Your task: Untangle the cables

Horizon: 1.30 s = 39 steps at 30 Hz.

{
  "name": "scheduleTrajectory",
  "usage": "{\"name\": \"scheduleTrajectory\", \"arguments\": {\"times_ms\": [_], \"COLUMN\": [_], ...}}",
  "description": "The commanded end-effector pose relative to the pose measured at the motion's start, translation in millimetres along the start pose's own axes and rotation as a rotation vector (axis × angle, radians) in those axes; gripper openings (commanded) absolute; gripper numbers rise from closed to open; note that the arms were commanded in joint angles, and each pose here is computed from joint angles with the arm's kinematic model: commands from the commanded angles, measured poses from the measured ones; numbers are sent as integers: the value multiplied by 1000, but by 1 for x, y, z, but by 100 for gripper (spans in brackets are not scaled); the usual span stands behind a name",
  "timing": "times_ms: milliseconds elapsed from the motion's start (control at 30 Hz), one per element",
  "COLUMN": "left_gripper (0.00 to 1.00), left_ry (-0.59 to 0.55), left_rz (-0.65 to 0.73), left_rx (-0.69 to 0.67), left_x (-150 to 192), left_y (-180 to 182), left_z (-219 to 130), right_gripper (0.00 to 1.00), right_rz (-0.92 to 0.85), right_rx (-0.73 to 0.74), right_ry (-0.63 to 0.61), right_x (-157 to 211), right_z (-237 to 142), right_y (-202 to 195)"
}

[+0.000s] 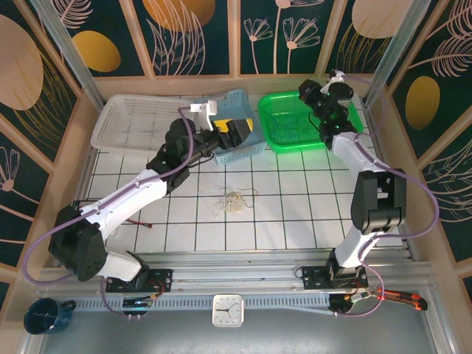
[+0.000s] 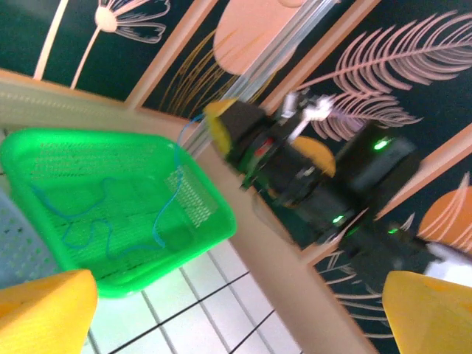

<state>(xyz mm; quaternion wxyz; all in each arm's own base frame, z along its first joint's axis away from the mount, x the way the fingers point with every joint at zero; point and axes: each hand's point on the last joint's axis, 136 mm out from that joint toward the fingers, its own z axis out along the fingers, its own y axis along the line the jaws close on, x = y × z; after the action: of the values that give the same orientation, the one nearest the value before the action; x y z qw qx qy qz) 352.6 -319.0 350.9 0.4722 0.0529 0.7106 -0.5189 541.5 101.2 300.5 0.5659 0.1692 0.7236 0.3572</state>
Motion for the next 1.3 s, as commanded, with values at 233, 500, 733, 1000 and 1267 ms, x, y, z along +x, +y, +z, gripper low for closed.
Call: {"name": "scheduleTrajectory", "arguments": {"times_ms": [233, 500, 733, 1000, 1267], "left_gripper": [99, 99, 99, 99, 99], "left_ry": [41, 47, 25, 12, -21], "left_rz": [-128, -216, -283, -422, -461], "left_rx": [151, 170, 161, 43, 29], "left_x": [-27, -34, -48, -60, -84], "left_y": [-41, -44, -47, -33, -45], "left_z": [12, 17, 22, 36, 37], "right_gripper": [68, 70, 70, 70, 70], "right_rz": [-73, -102, -162, -170, -172], "right_rx": [176, 250, 343, 489, 569], "right_ry": [63, 100, 191, 323, 375], "right_x": [19, 23, 25, 51, 64], "right_z": [-3, -10, 14, 43, 37], "right_y": [-40, -50, -64, -108, -129]}}
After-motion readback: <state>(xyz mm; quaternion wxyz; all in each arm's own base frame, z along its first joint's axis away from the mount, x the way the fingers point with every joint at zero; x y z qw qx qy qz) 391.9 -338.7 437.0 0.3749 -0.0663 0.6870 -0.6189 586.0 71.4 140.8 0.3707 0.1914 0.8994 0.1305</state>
